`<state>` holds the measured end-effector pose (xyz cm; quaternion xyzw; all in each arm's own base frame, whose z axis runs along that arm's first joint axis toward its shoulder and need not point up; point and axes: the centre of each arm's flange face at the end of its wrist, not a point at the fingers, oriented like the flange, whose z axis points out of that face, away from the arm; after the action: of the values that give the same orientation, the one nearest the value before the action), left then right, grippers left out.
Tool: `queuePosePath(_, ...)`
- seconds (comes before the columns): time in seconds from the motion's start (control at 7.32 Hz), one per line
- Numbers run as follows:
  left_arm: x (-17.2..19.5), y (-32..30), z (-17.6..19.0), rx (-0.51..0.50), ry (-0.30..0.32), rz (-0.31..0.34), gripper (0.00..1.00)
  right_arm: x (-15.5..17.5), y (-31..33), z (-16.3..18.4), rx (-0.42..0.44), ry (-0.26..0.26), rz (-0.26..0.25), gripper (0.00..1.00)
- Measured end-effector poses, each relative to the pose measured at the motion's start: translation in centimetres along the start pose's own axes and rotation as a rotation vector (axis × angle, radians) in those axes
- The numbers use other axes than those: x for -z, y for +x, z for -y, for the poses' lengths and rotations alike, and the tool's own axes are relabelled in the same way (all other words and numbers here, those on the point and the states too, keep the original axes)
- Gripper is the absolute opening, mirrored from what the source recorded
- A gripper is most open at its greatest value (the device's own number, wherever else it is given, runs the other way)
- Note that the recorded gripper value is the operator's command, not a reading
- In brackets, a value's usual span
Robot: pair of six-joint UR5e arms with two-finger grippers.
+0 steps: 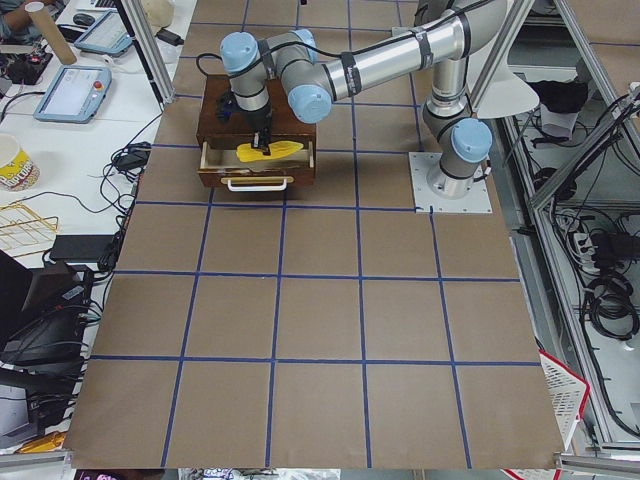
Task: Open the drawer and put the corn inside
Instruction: 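Lift the corn and carry it over the open drawer with the left gripper, then open the left gripper to drop the corn into the drawer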
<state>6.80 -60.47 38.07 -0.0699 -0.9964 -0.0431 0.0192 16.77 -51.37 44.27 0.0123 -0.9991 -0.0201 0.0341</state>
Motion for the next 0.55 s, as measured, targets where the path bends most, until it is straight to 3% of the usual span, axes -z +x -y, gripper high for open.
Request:
queuePosePath(0.14,-0.49,-0.15,0.23,0.001,-0.005,-0.002,0.59,0.00,0.00,0.00,0.000,0.000,0.000,1.00)
queuePosePath(0.27,-0.72,-0.28,0.36,0.002,-0.006,-0.001,0.91,0.00,0.00,0.00,0.000,0.000,-0.001,1.00)
queuePosePath(0.55,-0.41,-0.41,0.52,0.001,0.005,0.004,0.96,0.00,0.01,0.00,0.000,0.000,-0.001,1.00)
